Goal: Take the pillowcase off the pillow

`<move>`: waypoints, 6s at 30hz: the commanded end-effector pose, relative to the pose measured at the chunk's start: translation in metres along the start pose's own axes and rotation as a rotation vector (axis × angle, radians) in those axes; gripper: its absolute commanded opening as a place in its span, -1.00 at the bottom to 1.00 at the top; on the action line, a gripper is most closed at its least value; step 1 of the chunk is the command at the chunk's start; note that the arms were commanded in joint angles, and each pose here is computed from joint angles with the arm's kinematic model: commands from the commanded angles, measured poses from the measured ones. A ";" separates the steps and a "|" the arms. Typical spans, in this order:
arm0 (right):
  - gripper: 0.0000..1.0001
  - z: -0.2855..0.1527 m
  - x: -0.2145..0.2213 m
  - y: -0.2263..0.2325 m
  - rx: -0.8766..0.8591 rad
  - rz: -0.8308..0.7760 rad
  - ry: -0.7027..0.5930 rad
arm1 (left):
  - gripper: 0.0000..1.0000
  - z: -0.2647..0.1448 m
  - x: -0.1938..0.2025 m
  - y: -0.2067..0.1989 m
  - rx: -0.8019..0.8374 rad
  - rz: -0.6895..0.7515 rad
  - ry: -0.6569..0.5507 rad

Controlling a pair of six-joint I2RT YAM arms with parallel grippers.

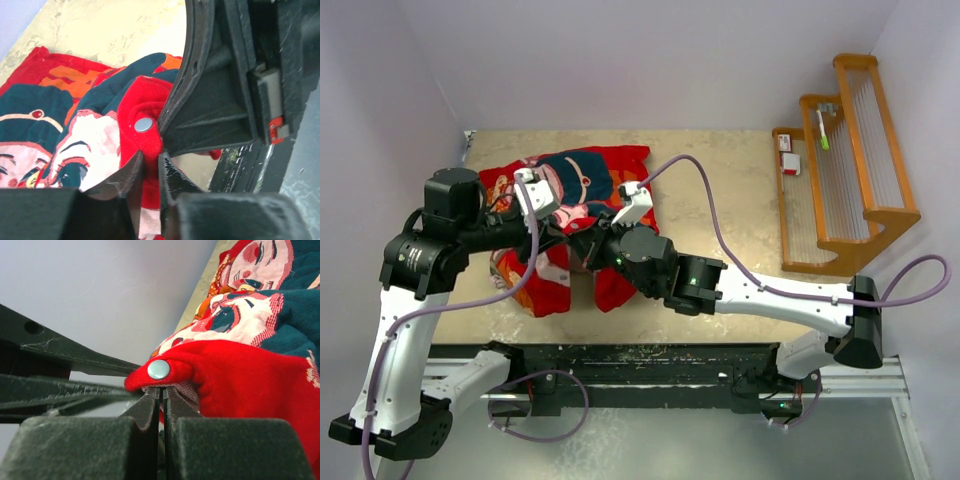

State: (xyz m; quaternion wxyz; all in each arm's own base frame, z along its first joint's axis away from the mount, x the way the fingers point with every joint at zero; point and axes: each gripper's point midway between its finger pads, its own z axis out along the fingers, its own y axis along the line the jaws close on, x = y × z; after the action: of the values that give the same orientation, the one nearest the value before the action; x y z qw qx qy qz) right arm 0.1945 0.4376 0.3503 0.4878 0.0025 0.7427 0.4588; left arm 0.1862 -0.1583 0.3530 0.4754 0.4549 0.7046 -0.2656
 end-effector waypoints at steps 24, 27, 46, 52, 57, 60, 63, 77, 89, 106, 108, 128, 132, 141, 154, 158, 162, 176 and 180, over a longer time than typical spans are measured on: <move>-1.00 -0.009 0.013 -0.055 0.151 0.178 -0.060 | -1.00 -0.075 -0.095 0.090 -0.583 0.370 -0.100; -1.00 -0.010 0.031 -0.083 0.247 0.158 -0.035 | -1.00 -0.082 -0.101 0.099 -0.631 0.396 -0.094; -0.91 -0.038 0.038 -0.060 0.206 0.118 -0.068 | -1.00 -0.050 -0.117 0.059 -0.335 0.222 -0.196; -0.27 -0.051 -0.029 0.028 -0.002 0.167 -0.225 | -1.00 -0.019 -0.092 0.022 -0.057 0.028 -0.147; -0.06 -0.042 -0.037 0.027 0.071 0.176 -0.279 | -1.00 -0.014 -0.088 0.012 0.012 -0.005 -0.132; -0.04 -0.037 -0.032 0.027 0.072 0.176 -0.276 | -1.00 -0.015 -0.084 0.009 0.026 -0.007 -0.118; -0.08 -0.033 -0.032 0.023 0.108 0.176 -0.291 | -1.00 -0.016 -0.082 0.006 0.033 -0.002 -0.111; -0.12 -0.004 -0.031 0.008 0.182 0.183 -0.331 | -1.00 -0.025 -0.084 -0.005 0.050 0.011 -0.117; -0.08 0.005 -0.029 -0.018 0.199 0.209 -0.309 | -1.00 -0.033 -0.088 -0.010 0.051 0.034 -0.119; -1.00 0.031 0.002 -0.034 0.263 0.291 -0.293 | -1.00 -0.044 -0.114 0.007 -0.057 0.077 -0.168; -1.00 0.023 0.013 -0.054 0.288 0.298 -0.280 | -1.00 -0.048 -0.119 0.021 -0.138 0.105 -0.172; -1.00 -0.028 0.040 -0.128 0.492 0.236 -0.252 | -1.00 -0.085 -0.136 0.120 -0.674 0.305 -0.130; -1.00 -0.043 0.049 -0.140 0.497 0.260 -0.235 | -1.00 -0.093 -0.136 0.134 -0.754 0.380 -0.099; -1.00 -0.077 0.070 -0.174 0.518 0.272 -0.186 | -1.00 -0.105 -0.154 0.148 -0.833 0.449 -0.096; -1.00 -0.123 0.167 -0.223 0.627 0.397 -0.044 | -1.00 -0.146 -0.176 0.181 -1.121 0.457 -0.123; -1.00 -0.123 0.155 -0.217 0.615 0.389 -0.070 | -1.00 -0.156 -0.181 0.184 -1.175 0.451 -0.137; -1.00 -0.124 0.152 -0.214 0.603 0.396 -0.075 | -1.00 -0.164 -0.183 0.187 -1.219 0.441 -0.140; 0.62 -0.088 0.039 -0.026 0.093 -0.106 0.011 | -1.00 -0.042 -0.109 0.070 -0.336 0.164 -0.129; 0.60 -0.079 0.039 -0.016 0.091 -0.125 0.041 | -1.00 -0.042 -0.113 0.063 -0.306 0.165 -0.144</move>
State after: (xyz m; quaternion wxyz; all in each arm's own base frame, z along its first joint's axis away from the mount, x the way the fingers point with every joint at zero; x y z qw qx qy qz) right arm 0.1227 0.3833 0.3066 0.4823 0.0396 0.7719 0.4123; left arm 0.2449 -0.1290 0.4518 0.5755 0.4109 0.6971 -0.1182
